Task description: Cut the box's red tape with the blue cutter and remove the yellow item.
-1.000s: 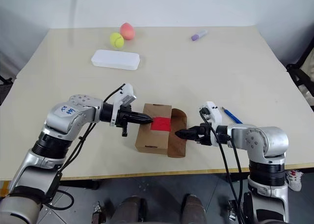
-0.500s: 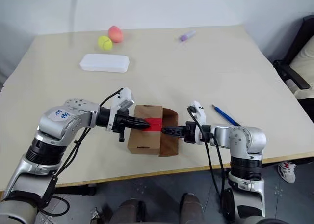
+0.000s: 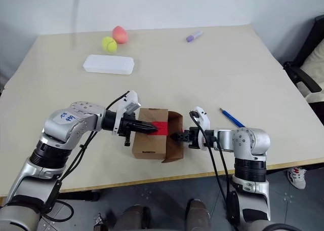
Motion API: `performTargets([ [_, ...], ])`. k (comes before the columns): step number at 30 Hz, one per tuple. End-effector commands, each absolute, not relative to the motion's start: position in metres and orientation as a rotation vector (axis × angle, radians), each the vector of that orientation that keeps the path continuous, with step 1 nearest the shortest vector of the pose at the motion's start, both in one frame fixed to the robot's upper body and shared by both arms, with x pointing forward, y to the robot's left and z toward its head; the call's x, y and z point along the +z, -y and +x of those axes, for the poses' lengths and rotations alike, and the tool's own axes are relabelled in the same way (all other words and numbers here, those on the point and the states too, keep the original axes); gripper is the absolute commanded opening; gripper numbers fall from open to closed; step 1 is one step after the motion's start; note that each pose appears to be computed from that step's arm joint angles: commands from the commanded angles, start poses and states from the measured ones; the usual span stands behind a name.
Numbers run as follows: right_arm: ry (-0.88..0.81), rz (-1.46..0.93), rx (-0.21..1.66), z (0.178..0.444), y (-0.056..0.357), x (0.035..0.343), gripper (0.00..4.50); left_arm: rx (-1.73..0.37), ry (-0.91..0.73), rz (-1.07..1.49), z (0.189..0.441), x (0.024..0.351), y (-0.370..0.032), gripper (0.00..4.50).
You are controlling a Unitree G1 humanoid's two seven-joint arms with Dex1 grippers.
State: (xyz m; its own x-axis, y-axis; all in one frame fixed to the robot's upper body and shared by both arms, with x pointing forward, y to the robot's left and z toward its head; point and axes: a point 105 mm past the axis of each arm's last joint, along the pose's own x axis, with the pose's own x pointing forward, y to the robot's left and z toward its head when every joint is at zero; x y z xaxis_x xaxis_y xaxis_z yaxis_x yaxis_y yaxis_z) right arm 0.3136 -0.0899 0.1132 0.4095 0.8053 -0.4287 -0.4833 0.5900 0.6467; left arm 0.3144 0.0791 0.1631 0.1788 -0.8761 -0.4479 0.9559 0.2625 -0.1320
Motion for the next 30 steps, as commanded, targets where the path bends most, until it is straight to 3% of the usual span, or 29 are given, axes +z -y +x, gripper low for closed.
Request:
performTargets([
  [1,-0.747,0.435,0.845,0.316,0.094,0.128,0.03,-1.269,-0.518,0.206,0.319,0.155,-0.083,0.00],
  [19,-0.481,0.112,0.830,0.314,0.090,0.224,0.03,-1.252,-0.363,0.147,0.335,0.168,-0.070,0.00],
  [30,-0.476,-0.046,0.815,0.300,0.090,0.250,0.03,-1.211,-0.293,0.114,0.343,0.176,-0.068,0.00],
])
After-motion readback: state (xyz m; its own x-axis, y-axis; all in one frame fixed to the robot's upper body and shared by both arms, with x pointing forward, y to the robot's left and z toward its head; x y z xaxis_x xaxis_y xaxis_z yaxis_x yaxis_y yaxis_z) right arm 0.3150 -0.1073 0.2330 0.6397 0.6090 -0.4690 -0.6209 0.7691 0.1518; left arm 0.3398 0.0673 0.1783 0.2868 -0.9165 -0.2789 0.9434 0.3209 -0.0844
